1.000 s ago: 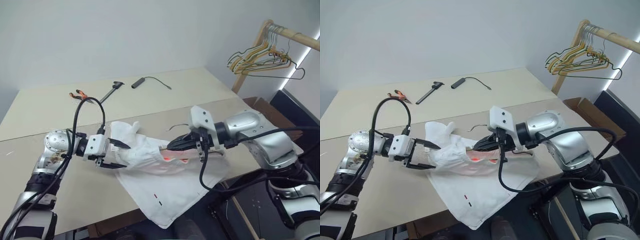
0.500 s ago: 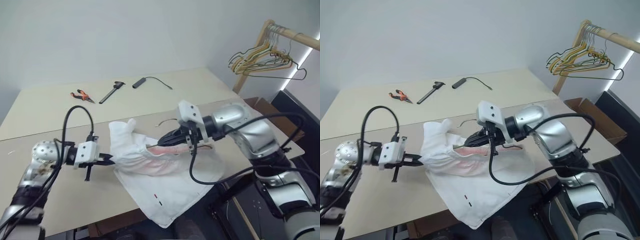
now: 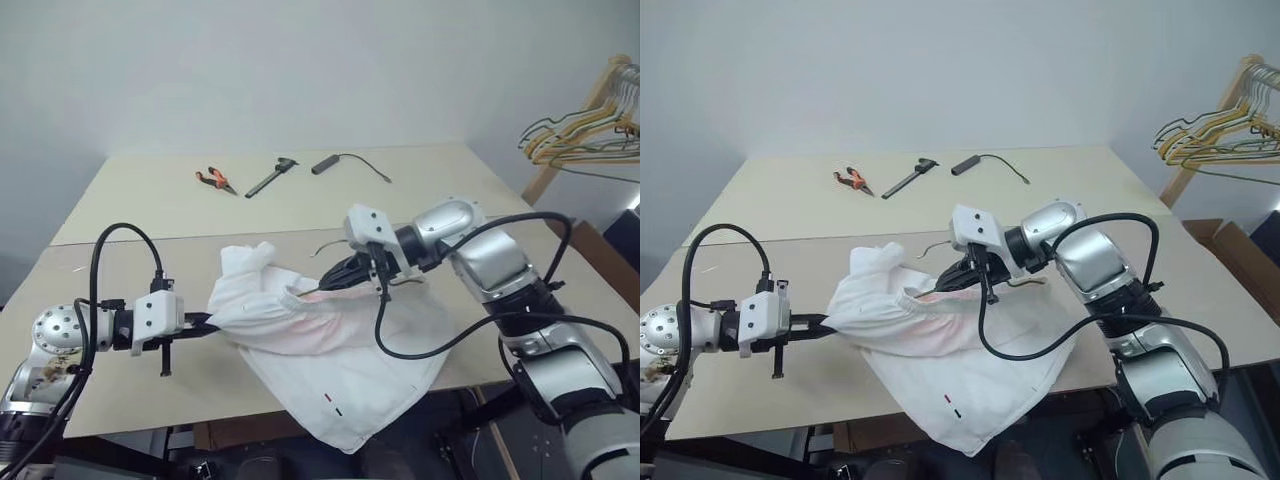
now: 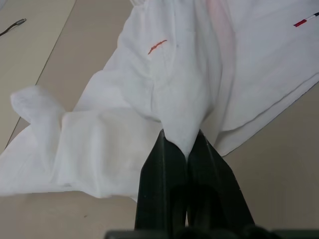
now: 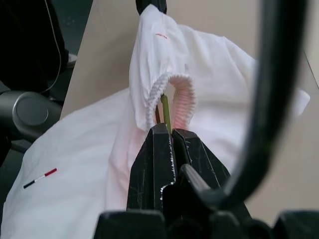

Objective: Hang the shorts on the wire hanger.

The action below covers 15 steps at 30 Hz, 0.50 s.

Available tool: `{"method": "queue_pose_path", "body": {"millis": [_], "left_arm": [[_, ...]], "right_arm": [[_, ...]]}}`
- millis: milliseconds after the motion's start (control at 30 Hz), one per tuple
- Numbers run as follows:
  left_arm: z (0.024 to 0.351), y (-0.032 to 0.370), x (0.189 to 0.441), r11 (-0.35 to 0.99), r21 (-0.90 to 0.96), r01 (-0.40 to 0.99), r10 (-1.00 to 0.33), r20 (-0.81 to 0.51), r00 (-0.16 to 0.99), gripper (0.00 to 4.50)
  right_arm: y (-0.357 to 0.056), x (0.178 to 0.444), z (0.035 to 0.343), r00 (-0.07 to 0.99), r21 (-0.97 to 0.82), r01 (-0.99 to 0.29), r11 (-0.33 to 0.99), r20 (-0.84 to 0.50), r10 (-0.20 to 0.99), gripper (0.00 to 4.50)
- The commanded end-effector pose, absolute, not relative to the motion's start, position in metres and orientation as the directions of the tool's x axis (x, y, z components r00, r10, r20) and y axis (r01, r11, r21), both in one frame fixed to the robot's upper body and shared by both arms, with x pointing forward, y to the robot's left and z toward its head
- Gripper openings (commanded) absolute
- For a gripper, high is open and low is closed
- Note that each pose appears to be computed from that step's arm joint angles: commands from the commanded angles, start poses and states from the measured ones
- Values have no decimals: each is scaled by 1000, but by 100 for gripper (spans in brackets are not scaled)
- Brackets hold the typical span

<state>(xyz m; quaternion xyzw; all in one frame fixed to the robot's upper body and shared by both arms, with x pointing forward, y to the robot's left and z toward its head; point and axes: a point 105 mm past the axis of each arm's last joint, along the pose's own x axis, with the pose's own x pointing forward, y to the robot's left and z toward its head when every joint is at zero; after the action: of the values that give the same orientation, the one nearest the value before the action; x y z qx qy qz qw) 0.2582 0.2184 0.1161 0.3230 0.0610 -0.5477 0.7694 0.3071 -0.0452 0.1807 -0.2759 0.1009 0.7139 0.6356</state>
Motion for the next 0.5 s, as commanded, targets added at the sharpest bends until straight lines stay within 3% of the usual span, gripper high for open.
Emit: {"method": "queue_pose_path", "body": {"millis": [33,400,500], "left_arm": [[132,219,265,191,489,851,-801,-424,424,1],[135,209,269,184,504,844,-822,-391,413,1],[139,212,275,223,532,817,-814,-360,456,1]], "right_arm": [[-54,308,188,-8,-246,-955,-164,-533,846,0],[-61,316,187,60,-242,-967,-85,-538,841,0],[-60,319,195,91,-216,-976,-12,-457,885,0]]}}
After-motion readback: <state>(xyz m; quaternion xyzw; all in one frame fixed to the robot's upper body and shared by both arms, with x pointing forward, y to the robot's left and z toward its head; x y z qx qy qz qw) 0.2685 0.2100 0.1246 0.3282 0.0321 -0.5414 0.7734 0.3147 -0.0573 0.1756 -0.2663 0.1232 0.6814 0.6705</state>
